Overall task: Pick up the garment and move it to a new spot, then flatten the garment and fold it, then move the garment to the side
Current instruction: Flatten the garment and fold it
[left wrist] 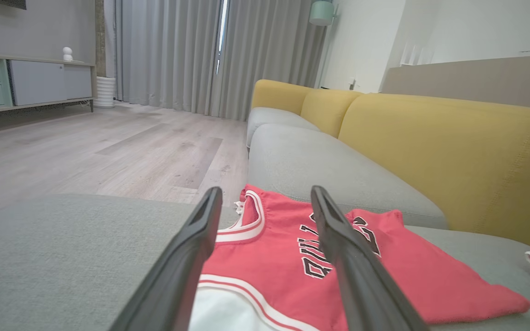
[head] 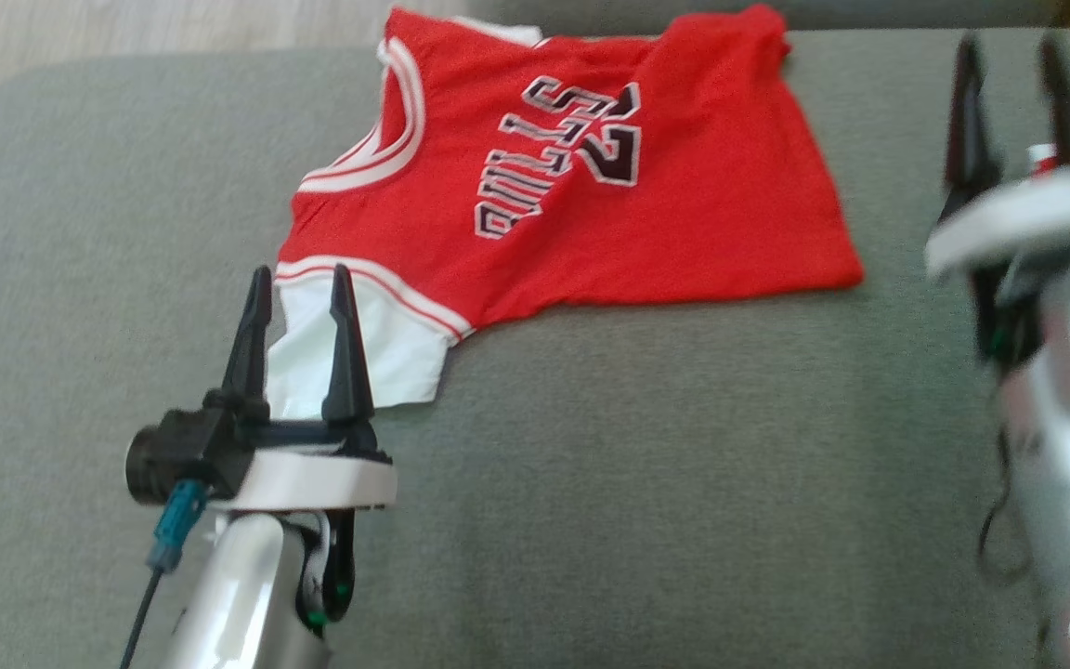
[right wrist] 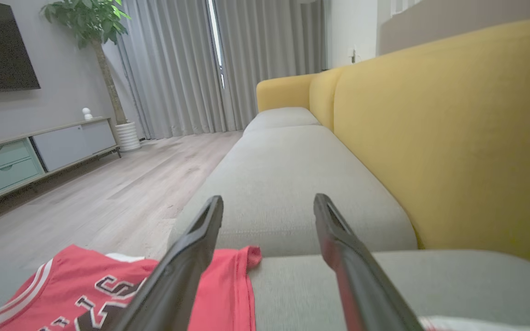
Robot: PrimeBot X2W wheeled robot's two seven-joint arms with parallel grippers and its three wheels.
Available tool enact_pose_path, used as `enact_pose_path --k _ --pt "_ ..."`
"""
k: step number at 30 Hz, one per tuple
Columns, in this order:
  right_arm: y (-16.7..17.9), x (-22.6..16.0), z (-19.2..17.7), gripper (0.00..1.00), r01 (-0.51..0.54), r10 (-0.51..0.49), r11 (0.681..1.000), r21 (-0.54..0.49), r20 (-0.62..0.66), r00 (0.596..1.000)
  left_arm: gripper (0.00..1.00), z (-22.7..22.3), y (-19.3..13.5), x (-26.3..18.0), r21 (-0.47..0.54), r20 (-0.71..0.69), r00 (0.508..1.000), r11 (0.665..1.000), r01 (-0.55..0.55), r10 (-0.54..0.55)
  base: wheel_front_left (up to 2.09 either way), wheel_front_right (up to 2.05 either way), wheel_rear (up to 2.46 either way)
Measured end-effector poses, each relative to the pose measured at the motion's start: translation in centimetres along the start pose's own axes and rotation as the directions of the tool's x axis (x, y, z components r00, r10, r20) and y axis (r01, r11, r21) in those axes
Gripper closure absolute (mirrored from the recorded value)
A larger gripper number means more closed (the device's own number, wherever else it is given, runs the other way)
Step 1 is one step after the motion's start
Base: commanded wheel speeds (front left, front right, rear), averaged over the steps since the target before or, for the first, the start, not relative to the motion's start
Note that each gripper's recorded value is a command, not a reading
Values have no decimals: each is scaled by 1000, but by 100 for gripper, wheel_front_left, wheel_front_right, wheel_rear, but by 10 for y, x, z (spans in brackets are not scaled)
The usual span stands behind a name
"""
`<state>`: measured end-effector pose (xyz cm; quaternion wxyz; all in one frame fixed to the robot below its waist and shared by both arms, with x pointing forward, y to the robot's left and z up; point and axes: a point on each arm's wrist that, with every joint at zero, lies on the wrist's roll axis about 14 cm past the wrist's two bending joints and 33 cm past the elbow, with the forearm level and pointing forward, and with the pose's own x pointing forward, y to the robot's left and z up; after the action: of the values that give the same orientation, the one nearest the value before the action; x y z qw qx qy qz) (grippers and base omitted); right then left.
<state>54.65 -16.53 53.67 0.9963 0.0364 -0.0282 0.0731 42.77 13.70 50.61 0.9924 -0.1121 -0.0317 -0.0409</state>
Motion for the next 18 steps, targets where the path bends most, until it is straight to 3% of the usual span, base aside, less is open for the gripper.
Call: enact_pose_path --k 7,12,18 --pt "3 -80 -37 0 72 -68 991 111 -35 997 0 -3 -15 -9 -8 -11 999 999 43 -43 0 0 0" --pt "5 -128 -62 0 105 -94 986 127 -96 991 0 -10 -13 -17 -13 -33 999 999 39 -40 0 0 0" --pt "9 -133 -59 0 100 -88 983 153 -84 993 0 -16 -12 -21 -15 -54 998 999 37 -37 0 0 0"
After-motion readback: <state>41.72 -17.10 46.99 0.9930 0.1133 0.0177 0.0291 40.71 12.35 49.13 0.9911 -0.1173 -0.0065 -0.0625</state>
